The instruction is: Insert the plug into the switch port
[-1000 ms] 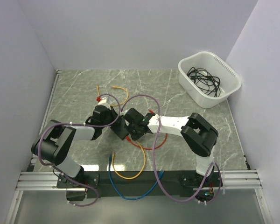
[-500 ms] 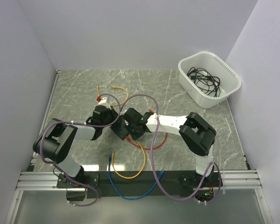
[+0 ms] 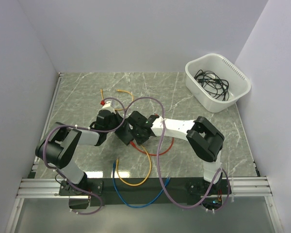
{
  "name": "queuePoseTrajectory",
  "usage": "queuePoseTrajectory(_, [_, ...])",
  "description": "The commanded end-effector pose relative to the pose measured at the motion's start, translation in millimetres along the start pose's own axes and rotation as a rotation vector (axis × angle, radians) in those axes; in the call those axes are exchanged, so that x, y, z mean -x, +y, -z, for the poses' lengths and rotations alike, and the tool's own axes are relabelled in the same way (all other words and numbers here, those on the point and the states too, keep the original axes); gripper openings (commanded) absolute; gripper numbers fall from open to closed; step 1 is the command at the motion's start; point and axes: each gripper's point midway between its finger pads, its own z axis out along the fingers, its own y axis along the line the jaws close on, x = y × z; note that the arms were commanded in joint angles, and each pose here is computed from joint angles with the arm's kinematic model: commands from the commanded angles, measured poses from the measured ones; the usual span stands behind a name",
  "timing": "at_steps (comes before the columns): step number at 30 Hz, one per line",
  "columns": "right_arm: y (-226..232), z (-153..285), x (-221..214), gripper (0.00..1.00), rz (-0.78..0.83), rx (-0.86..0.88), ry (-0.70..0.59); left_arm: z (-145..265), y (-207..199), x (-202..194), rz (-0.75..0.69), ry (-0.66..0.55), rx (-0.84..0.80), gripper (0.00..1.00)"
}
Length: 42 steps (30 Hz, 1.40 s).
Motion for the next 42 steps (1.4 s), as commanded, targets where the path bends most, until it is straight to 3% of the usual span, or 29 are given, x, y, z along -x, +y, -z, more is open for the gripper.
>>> queuePoseTrajectory(1, [6.3,5.2,45.3,0.0,-0.028,0.018,-0.126,3.4,4.6,-25.4,0.006,0.083,-0.007,0.03])
queuePoseTrajectory(19, [1.6,-3.3,49.6,0.0,-0.065,0.031,-0.126,5.3,24.8,-29.5,0.111,0.111,-0.048,0.01])
queuePoseTrajectory(42, [-1.6,6.6,93.1,0.0,-0.067,0.052,-0.199,10.5,27.1,-74.8,0.211,0.226,-0.147,0.0])
